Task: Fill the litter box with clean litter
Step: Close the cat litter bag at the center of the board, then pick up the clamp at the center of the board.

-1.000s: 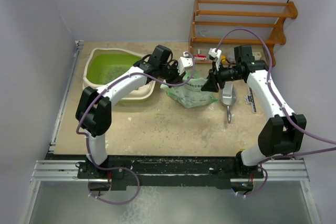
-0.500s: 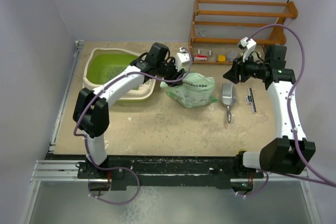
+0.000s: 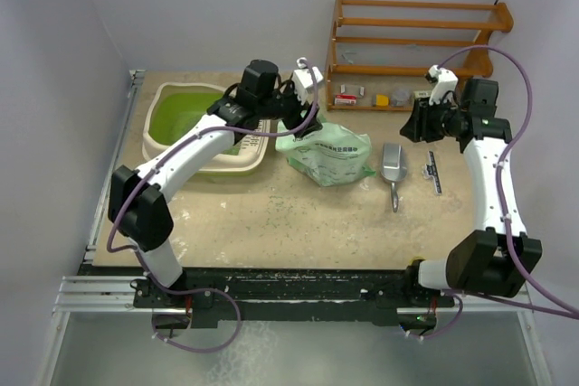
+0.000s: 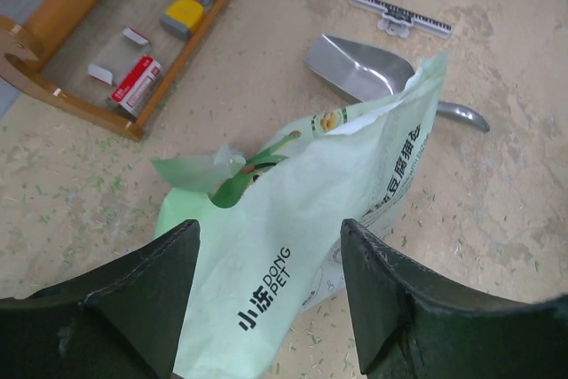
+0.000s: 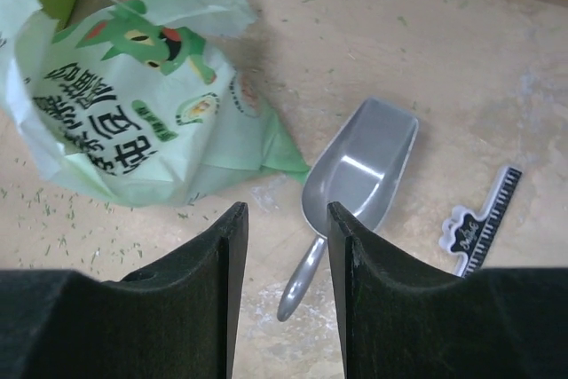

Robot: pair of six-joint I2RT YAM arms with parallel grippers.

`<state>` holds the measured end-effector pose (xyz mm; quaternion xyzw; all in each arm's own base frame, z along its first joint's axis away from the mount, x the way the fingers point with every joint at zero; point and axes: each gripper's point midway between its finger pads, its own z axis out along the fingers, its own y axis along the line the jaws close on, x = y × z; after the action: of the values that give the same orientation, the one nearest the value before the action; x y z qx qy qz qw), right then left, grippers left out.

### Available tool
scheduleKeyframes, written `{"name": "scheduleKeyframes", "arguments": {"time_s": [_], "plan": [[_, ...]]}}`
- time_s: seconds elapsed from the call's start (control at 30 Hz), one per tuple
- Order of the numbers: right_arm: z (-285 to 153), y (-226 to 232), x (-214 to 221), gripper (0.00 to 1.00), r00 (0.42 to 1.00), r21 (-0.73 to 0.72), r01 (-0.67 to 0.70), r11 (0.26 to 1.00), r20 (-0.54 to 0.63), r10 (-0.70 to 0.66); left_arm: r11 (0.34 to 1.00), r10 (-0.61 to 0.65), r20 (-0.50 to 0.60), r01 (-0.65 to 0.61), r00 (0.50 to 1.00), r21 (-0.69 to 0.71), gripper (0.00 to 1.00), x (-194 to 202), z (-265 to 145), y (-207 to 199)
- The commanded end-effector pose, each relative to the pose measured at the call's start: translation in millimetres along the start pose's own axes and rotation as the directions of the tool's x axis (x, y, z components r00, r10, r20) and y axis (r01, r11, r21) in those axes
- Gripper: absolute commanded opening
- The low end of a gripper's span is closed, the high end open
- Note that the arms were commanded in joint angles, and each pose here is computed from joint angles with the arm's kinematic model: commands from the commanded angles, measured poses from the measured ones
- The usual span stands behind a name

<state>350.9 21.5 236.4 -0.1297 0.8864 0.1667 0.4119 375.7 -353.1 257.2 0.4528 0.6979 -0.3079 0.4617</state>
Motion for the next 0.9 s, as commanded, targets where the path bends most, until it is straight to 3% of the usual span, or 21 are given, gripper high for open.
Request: {"name": "scheduleKeyframes", "arguments": {"time_s": [0.0, 0.2, 0.3, 0.53, 0.87], "plan": [[-10.5, -29.5, -5.8, 0.43, 0.995, 0.119, -0.094, 0.988, 0.026, 0.092, 0.996, 0.048, 0.186, -0.032, 0.981, -0.087, 0.62, -65.0, -36.6, 2.0], [-26.9, -94.0, 24.6, 0.41, 0.985, 0.300, -0.149, 0.942, -0.043, 0.169, 0.995, 0.004, 0.274, 0.025, 0.962, -0.101, 0.61, -87.4, -64.9, -11.1], [-32.5, -116.5, 47.7, 0.41, 0.981, 0.361, -0.121, 0.925, -0.097, 0.166, 0.991, -0.053, 0.264, 0.082, 0.963, -0.102, 0.59, -80.6, -73.1, -18.1], [-23.4, -126.5, 103.4, 0.44, 0.946, 0.341, -0.105, 0.934, -0.256, 0.200, 0.974, -0.191, 0.202, 0.211, 0.961, -0.079, 0.57, -48.7, -84.6, -35.3], [-4.2, -131.4, 162.3, 0.49, 0.882, 0.315, -0.111, 0.943, -0.406, 0.240, 0.965, -0.232, 0.188, 0.251, 0.954, -0.081, 0.55, -28.6, -98.7, -47.9]]}}
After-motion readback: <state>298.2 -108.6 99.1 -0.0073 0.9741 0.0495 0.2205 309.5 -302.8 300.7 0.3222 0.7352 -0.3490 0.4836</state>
